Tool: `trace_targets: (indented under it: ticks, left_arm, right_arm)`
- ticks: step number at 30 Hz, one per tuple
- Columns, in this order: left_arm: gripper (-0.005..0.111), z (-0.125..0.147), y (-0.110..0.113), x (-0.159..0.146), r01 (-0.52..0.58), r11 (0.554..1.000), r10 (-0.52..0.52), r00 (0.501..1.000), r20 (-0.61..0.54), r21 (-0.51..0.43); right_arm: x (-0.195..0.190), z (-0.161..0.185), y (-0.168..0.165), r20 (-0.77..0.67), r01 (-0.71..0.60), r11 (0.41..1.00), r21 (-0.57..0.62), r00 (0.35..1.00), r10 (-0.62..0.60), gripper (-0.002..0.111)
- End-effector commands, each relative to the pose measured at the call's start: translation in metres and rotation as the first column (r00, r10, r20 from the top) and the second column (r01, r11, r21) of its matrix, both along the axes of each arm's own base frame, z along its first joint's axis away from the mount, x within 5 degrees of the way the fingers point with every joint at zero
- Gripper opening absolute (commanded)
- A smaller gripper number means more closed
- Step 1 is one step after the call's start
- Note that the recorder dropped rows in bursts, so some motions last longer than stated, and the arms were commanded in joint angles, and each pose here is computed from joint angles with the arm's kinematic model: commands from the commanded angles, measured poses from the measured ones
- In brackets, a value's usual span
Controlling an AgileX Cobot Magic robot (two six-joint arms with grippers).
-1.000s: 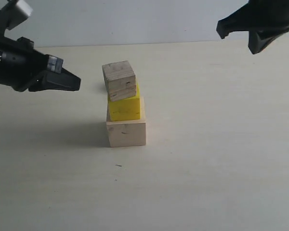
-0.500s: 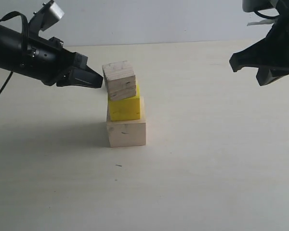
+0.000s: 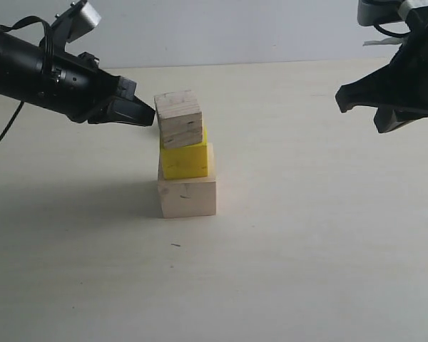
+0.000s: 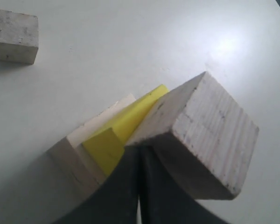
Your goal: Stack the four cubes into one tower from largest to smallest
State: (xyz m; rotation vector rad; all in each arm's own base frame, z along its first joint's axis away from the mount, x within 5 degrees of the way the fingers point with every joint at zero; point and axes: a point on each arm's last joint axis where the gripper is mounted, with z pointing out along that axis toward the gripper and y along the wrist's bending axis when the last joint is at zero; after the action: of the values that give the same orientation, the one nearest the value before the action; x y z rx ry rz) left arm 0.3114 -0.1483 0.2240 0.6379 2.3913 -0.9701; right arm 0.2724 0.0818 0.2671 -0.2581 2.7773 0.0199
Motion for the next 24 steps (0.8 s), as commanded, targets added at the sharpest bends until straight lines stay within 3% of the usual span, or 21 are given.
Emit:
trace_targets:
  ticks: [1, 24]
  left_arm:
    - [0.0, 0.0, -0.0022, 0.0031, -0.002, 1.0, 0.002, 1.0, 0.005, -0.005]
    - [0.0, 0.0063, -0.0038, 0.0087, 0.007, 1.0, -0.007, 0.999, 0.039, -0.007]
  right_arm:
    - [-0.0001, 0.002, -0.0014, 0.017, 0.005, 1.0, 0.006, 1.0, -0.005, 0.0]
    - [-0.0004, 0.0019, -0.0015, 0.014, 0.006, 1.0, 0.005, 1.0, -0.006, 0.0]
